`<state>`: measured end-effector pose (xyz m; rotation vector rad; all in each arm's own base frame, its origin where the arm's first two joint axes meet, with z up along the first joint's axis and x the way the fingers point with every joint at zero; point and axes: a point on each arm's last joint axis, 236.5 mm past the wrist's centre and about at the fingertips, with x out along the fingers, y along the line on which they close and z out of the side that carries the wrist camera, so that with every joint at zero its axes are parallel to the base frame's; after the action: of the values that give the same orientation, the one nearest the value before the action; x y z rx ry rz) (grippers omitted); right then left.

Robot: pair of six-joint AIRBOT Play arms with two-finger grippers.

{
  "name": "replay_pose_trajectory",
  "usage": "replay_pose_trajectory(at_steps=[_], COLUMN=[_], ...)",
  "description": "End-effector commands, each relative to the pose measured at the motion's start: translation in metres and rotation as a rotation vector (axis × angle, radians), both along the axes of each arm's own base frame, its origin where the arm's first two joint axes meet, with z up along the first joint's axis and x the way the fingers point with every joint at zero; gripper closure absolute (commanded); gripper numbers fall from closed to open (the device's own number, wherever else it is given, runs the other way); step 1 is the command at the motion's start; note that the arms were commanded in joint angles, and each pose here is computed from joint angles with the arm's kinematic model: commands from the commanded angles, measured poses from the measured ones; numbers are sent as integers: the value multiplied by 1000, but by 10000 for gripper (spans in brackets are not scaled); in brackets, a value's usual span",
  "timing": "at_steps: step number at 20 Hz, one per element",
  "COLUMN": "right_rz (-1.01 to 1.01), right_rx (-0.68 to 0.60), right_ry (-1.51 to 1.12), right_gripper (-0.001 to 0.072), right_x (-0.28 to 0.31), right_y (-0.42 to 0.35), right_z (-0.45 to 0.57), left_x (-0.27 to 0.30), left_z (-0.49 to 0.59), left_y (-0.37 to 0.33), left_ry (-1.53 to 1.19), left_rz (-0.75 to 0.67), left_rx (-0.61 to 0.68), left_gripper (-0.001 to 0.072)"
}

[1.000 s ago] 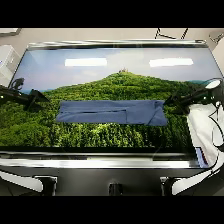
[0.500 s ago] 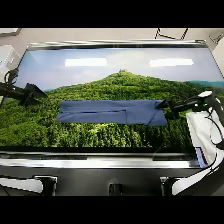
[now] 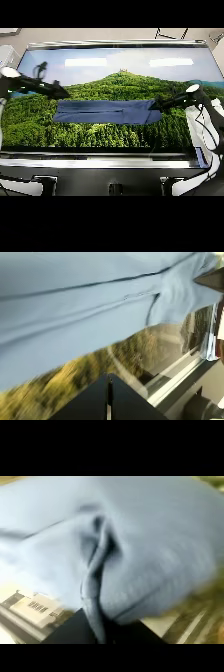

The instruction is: Fold the clothes and pants, and hang the long-sleeved shirts on hangers.

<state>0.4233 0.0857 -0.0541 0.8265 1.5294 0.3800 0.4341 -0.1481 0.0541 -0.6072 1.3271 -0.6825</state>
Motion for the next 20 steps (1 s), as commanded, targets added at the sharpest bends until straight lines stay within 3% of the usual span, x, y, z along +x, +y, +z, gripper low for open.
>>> replay_pose_trajectory(at_steps=[1, 7, 10, 15, 18, 20], right_rz=[22, 35, 1, -9, -21, -15], right_rx=[-1, 4, 7, -46, -64, 1], right_ry=[-107, -265, -314, -333, -289, -284], right_gripper=[667, 667, 667, 665, 666, 667], right_x=[-6, -55, -74, -88, -77, -62], right_y=[30, 64, 65, 56, 52, 70], right_z=[71, 189, 224, 233, 215, 209], left_x=[9, -52, -81, -117, -110, -86], left_z=[-34, -108, -141, -127, -121, -115], left_y=[-81, -223, -262, -364, -370, -341], left_ry=[-99, -18, 134, 262, 216, 123], left_rz=[-16, -144, -74, 76, 96, 43], left_rx=[26, 12, 22, -235, -261, -228], left_gripper=[687, 687, 688, 688, 690, 693])
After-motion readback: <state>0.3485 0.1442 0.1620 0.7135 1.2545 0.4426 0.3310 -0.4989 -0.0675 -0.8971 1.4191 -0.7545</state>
